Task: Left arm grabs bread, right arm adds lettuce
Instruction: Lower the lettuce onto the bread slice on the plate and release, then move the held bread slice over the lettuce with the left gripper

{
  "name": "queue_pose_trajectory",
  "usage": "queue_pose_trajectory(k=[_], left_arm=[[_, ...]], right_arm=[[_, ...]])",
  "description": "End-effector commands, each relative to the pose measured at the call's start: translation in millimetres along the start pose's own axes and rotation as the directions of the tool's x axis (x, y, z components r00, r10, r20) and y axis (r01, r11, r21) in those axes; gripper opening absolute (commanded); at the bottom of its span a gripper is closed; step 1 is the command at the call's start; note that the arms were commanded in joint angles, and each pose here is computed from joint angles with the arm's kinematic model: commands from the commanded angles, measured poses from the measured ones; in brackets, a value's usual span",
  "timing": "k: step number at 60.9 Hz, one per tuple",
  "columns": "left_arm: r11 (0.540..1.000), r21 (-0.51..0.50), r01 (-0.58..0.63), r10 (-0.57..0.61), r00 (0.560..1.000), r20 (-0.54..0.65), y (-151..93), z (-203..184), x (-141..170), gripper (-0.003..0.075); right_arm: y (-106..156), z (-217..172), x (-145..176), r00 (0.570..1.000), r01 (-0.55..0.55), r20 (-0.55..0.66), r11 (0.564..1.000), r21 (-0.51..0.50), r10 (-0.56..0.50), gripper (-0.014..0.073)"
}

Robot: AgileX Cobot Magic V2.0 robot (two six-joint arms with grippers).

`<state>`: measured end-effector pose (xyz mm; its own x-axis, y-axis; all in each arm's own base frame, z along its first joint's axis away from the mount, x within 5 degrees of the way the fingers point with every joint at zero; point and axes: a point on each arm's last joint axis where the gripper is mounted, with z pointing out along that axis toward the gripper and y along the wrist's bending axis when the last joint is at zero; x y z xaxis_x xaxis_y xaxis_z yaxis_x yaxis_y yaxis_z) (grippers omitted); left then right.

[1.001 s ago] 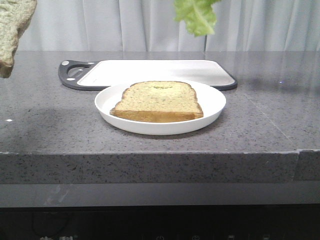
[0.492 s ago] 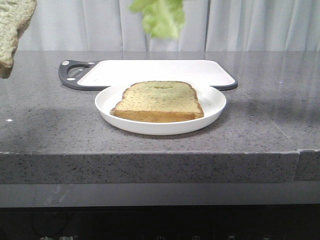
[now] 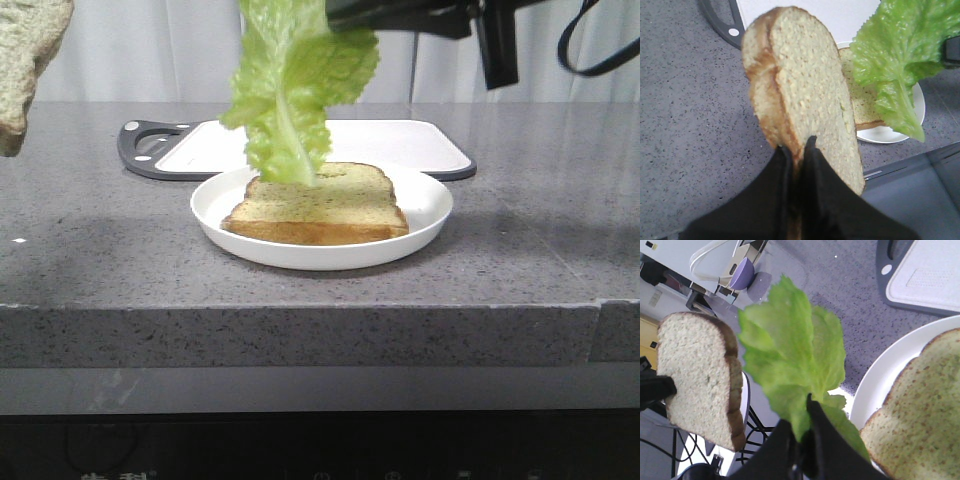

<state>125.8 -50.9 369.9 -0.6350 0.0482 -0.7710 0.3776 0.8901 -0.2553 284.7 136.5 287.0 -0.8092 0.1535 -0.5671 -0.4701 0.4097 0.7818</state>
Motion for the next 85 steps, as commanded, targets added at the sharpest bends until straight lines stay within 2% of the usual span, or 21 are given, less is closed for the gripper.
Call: queue_pose_trajectory(k=[1, 15, 19, 25, 31, 37, 43, 53, 63, 74, 85], left_arm=[[1.0, 0.008, 0.01, -0.01, 0.995, 0.095, -2.9, -6.4, -11.7, -0.002], [1.0, 0.008, 0.01, -0.01, 0.995, 0.095, -2.9, -6.4, -11.7, -0.002], [1.0, 0.008, 0.01, -0.01, 0.995, 0.095, -2.9, -6.4, -11.7, -0.002], [1.0, 0.008, 0.01, -0.01, 0.995, 0.095, -2.9, -6.4, -11.7, -0.002], [1.0, 0.008, 0.01, -0.01, 0.995, 0.095, -2.9, -6.4, -11.7, -0.002], [1.0, 0.008, 0.01, -0.01, 0.995, 0.095, -2.9, -6.4, -11.7, -0.002], [1.0, 0.008, 0.01, -0.01, 0.995, 0.095, -2.9, -6.4, -11.7, -0.002], [1.0, 0.02, 0.016, -0.018, 0.995, 0.093, -4.0, -6.4, -11.6, -0.002], [0.992, 0.1, 0.076, -0.085, 0.992, 0.089, -8.9, -1.6, -14.7, -0.002], [0.951, 0.29, 0.105, -0.128, 0.99, 0.063, -17.7, 18.8, -26.0, -0.002], [0.867, 0.48, 0.136, -0.175, 0.984, 0.037, -21.0, 50.3, -41.0, -0.002]], right_arm=[[8.5, 0.7, -9.3, 0.998, -0.028, 0.052, 0.996, -0.084, 0.032, -0.0118], [-14.5, 10.5, -9.7, 0.995, -0.08, 0.064, 0.997, -0.005, 0.08, -0.0109], [-18.2, 10.6, -9.9, 0.995, -0.072, 0.068, 0.997, 0.033, 0.07, -0.0065], [-24.2, 10.1, -10.0, 0.996, -0.052, 0.072, 0.994, 0.101, 0.044, 0.0063], [-29.2, 9.5, -9.5, 0.998, -0.024, 0.064, 0.987, 0.157, 0.014, 0.0237], [-31.3, 9.2, -9.6, 0.998, -0.015, 0.064, 0.983, 0.18, 0.004, 0.0386], [-32.1, 7.7, -9.7, 0.998, 0.013, 0.053, 0.978, 0.208, -0.025, 0.0477], [-28.1, -6.6, -13.3, 0.992, 0.114, 0.018, 0.949, 0.295, -0.125, 0.0491], [-7.8, -36.7, -17.4, 0.978, 0.19, 0.009, 0.91, 0.369, -0.208, 0.0491], [30.7, -71.7, -5.8, 0.956, 0.285, -0.066, 0.848, 0.448, -0.286, 0.0491], [69.7, -105.9, 14.5, 0.931, 0.356, -0.12, 0.793, 0.494, -0.344, 0.0491]])
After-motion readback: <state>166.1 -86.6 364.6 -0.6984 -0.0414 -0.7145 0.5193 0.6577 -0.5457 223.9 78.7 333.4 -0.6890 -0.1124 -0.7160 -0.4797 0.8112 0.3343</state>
